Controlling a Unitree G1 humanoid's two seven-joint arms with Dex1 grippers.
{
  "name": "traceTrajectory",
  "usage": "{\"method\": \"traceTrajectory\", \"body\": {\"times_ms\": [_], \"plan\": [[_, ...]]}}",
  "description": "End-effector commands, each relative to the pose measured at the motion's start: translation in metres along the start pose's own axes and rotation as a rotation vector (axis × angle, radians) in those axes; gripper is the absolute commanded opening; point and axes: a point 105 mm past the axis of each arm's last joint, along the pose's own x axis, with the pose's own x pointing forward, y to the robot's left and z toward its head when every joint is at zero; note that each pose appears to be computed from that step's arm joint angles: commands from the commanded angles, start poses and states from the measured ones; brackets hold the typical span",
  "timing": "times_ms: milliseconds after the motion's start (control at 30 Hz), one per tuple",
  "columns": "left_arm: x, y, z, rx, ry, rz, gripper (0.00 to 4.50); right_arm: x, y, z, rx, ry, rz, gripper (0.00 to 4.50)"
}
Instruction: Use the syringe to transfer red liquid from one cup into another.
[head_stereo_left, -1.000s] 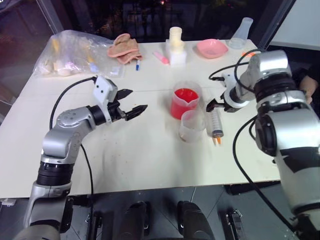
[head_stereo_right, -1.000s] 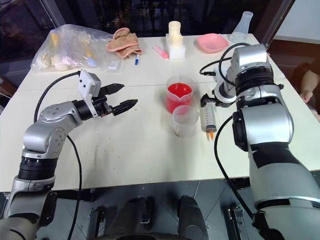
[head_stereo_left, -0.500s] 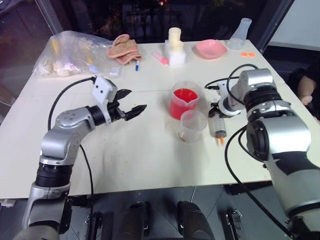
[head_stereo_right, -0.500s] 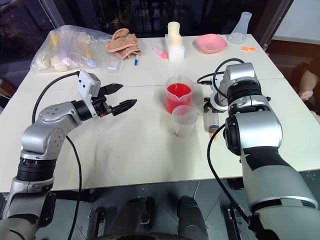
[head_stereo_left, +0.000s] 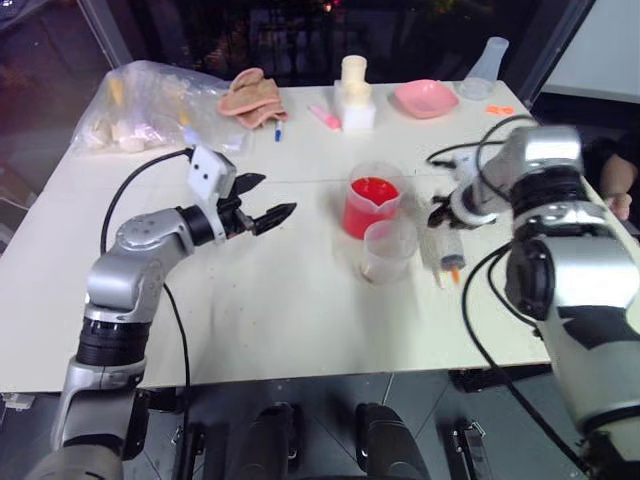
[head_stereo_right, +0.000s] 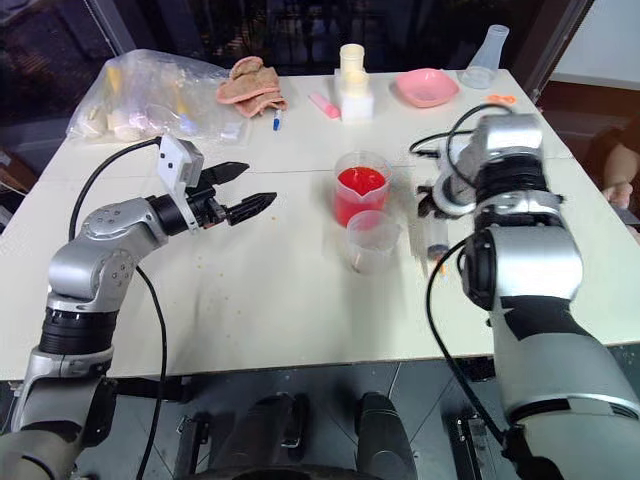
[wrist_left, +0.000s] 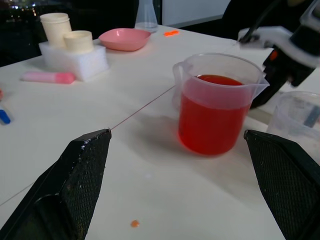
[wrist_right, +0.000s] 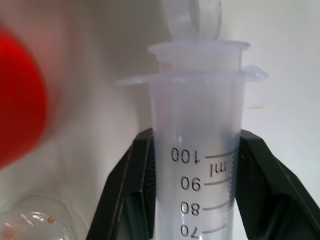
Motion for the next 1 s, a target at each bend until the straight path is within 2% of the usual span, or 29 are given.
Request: {"method": "traceTrajectory", "body": {"times_ms": [33, 133, 167, 200, 267, 433, 500, 733, 1000], "plan": [[0.005, 0.0, 0.015, 0.045, -0.043, -0.024, 4.5, -0.057, 0.003, 0.057, -0.102, -0.412, 0.02, 1.46], [0.01, 0.005, 0.014, 0.047, -0.044, -0.024, 4.5, -0.13, 0.04, 0.089, -0.129, -0.856, 0.292, 1.46], [0.012, 0.006, 0.016, 0.05, -0.046, -0.027, 4.5, -0.158, 0.048, 0.095, -0.184, -1.051, 0.317, 1.46], [0.014, 0.007, 0.018, 0.054, -0.05, -0.032, 4.5, -0.178, 0.052, 0.095, -0.237, -1.191, 0.305, 1.46], [0.017, 0.01, 0.026, 0.064, -0.062, -0.046, 4.5, -0.2, 0.078, 0.084, -0.276, -1.306, 0.485, 1.46], [0.023, 0.019, 0.041, 0.083, -0.073, -0.059, 4.5, -0.228, 0.122, 0.06, -0.263, -1.462, 0.855, 1.46], [0.025, 0.022, 0.053, 0.083, -0.092, -0.057, 4.5, -0.219, 0.131, 0.053, -0.219, -1.454, 0.934, 1.46], [0.032, 0.019, 0.097, 0.071, -0.161, -0.113, 4.5, -0.143, 0.134, 0.032, -0.214, -1.384, 0.877, 1.46], [0.033, 0.005, 0.105, 0.071, -0.157, -0.194, 4.5, -0.102, 0.135, 0.027, -0.237, -1.365, 0.806, 1.46]]}}
